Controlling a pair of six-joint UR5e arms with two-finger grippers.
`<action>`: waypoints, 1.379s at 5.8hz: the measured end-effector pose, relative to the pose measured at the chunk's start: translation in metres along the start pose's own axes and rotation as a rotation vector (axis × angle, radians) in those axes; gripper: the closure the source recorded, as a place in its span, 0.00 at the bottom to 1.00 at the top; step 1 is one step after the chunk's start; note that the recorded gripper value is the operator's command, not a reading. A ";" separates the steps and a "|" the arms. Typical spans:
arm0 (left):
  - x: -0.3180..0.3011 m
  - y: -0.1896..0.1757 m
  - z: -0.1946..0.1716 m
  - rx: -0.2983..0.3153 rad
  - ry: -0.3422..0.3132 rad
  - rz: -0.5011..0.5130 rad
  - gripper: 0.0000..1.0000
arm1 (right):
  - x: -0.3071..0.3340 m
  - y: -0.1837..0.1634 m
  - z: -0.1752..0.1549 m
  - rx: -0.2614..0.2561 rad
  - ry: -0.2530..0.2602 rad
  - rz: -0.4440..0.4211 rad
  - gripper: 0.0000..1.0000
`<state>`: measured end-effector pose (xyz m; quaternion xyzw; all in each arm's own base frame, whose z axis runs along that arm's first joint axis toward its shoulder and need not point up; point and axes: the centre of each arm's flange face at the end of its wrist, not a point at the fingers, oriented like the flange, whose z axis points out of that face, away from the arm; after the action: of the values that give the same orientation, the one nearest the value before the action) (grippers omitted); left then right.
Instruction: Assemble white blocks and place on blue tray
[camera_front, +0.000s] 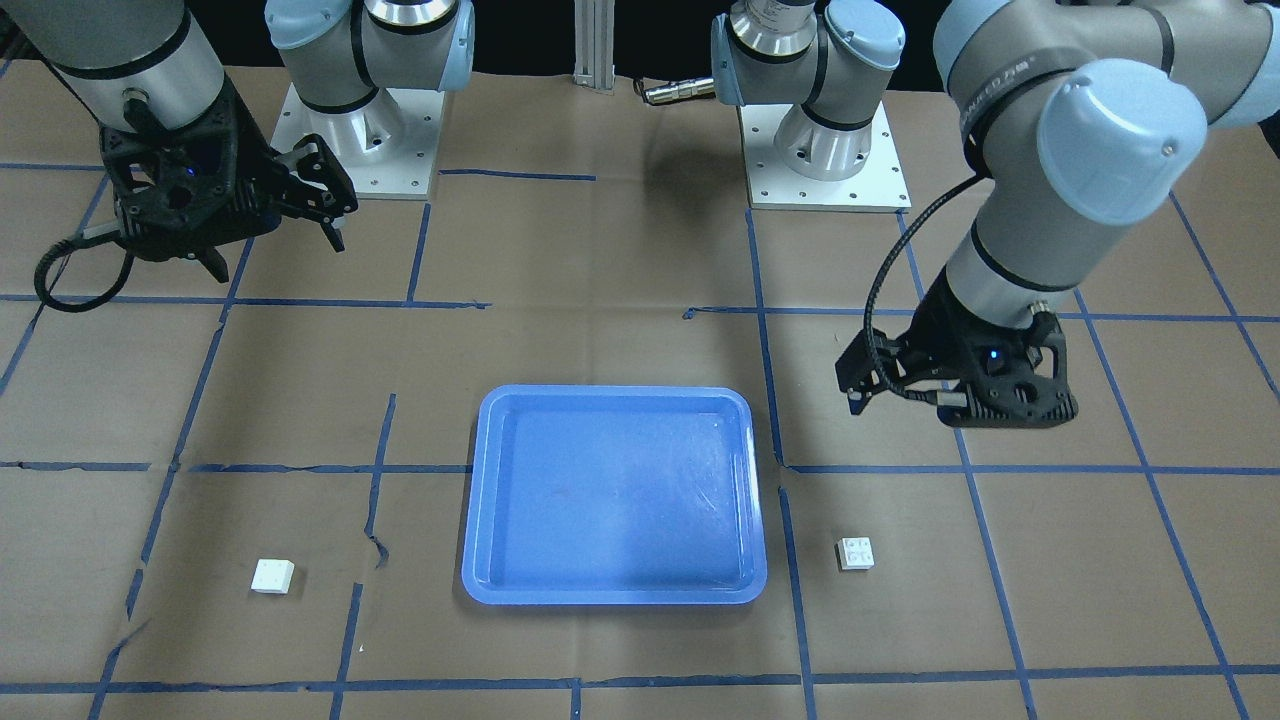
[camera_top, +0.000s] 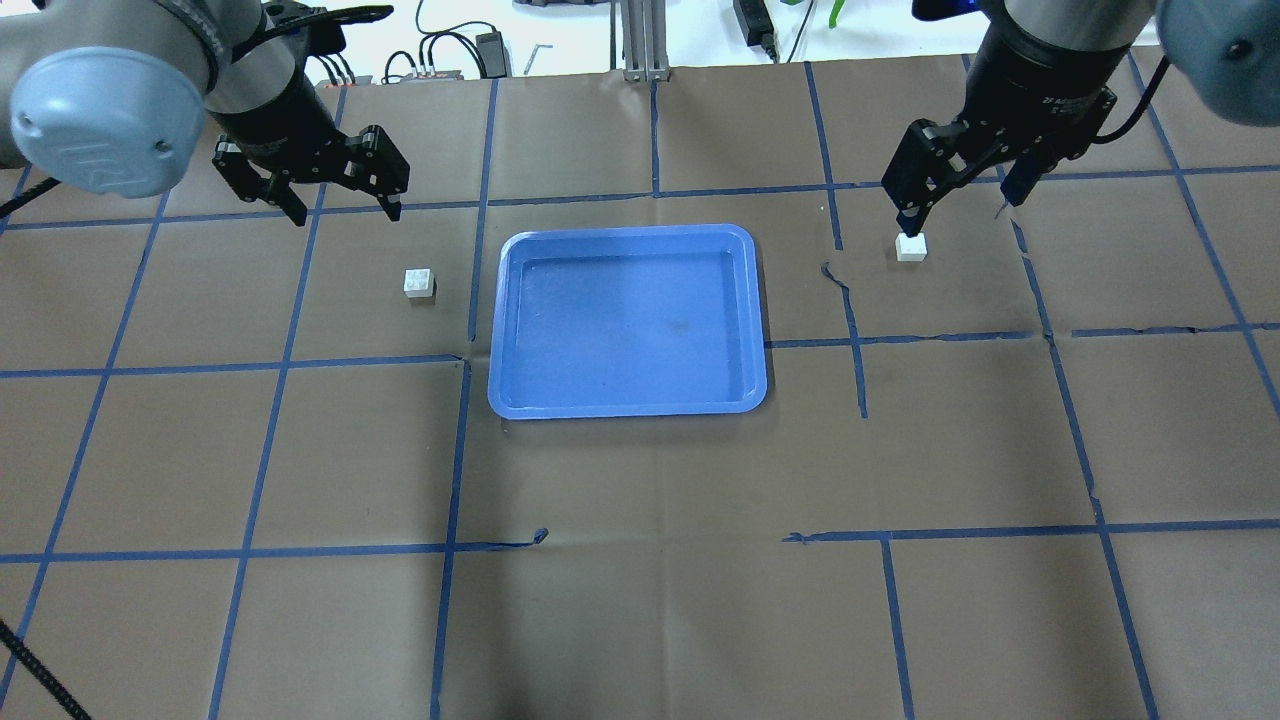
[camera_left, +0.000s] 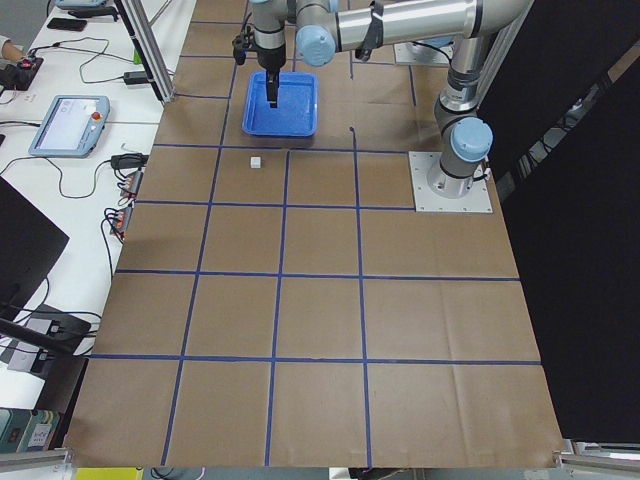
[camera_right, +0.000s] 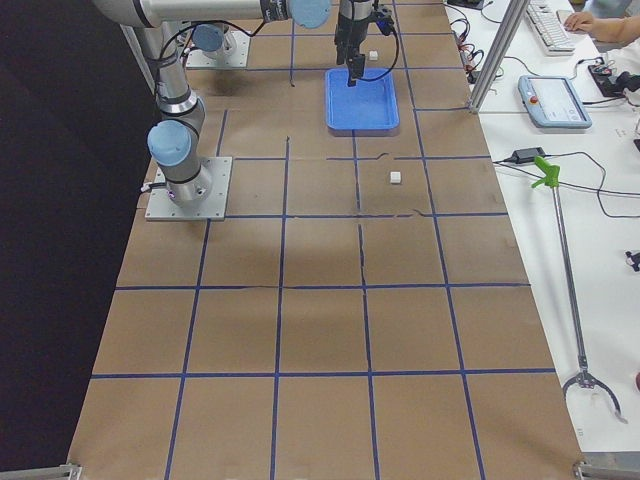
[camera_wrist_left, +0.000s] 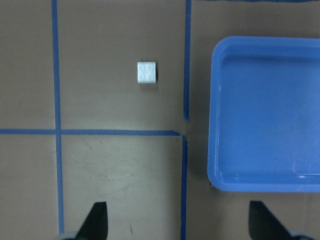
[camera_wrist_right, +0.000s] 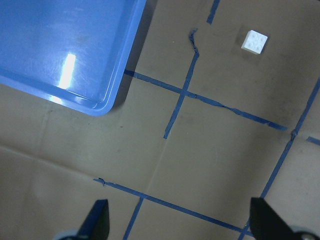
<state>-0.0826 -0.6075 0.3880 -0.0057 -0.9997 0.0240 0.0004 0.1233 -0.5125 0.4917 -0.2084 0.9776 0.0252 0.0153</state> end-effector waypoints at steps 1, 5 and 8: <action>-0.011 -0.027 0.049 0.015 -0.003 0.012 0.02 | 0.007 -0.007 0.010 -0.008 -0.005 -0.159 0.00; -0.018 -0.038 0.210 -0.026 -0.005 0.020 0.12 | 0.106 -0.042 0.066 0.067 0.018 -0.869 0.00; -0.018 -0.043 0.220 -0.013 -0.012 0.018 0.69 | 0.192 -0.073 0.162 0.315 -0.130 -1.087 0.00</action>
<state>-0.0649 -0.6610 0.1699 -0.0144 -0.9997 0.0178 -0.0057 -0.0190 -0.6481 0.3194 -0.6747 0.7189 -0.1198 0.1170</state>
